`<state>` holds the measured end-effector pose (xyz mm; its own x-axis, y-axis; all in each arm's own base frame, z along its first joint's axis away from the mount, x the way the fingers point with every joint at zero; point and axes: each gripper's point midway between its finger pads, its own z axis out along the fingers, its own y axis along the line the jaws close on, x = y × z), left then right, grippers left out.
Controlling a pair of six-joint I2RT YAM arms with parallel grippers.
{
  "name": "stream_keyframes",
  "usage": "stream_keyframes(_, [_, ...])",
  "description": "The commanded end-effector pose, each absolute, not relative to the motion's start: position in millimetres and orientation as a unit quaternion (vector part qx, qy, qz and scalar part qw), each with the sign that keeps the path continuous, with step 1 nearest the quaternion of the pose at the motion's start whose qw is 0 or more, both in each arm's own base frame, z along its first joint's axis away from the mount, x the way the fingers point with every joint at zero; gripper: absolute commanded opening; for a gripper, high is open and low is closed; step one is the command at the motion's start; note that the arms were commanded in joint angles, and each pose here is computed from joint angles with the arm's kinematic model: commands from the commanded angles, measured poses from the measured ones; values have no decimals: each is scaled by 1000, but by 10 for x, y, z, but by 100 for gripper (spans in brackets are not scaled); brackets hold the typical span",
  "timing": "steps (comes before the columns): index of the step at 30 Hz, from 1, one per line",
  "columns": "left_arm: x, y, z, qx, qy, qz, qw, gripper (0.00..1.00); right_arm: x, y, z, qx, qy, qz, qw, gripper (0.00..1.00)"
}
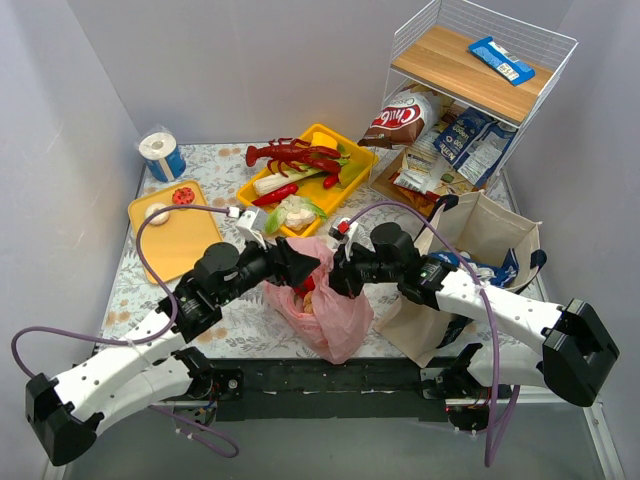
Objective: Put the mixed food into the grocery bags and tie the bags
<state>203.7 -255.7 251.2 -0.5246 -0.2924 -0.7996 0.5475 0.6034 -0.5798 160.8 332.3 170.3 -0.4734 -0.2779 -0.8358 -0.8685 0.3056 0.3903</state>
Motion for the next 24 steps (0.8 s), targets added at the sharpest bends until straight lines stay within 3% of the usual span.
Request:
stream_keyframes(1, [2094,-2327,2593,87,765,-384,510,72,1644,3364,1945,-391,717,455,354,1])
stream_keyframes(7, [1946,-2404,2446,130,779,-394,470,55,1642,3368,1960,-391,716,457,354,1])
stream_keyframes(20, [2048,-2601,2273,160,783,-393,455,38,1622,3378,1969,-393,712,464,351,1])
stream_keyframes(24, [2091,-2627,2293,160,779,-394,461,25,1622,3378,1960,-395,712,463,350,1])
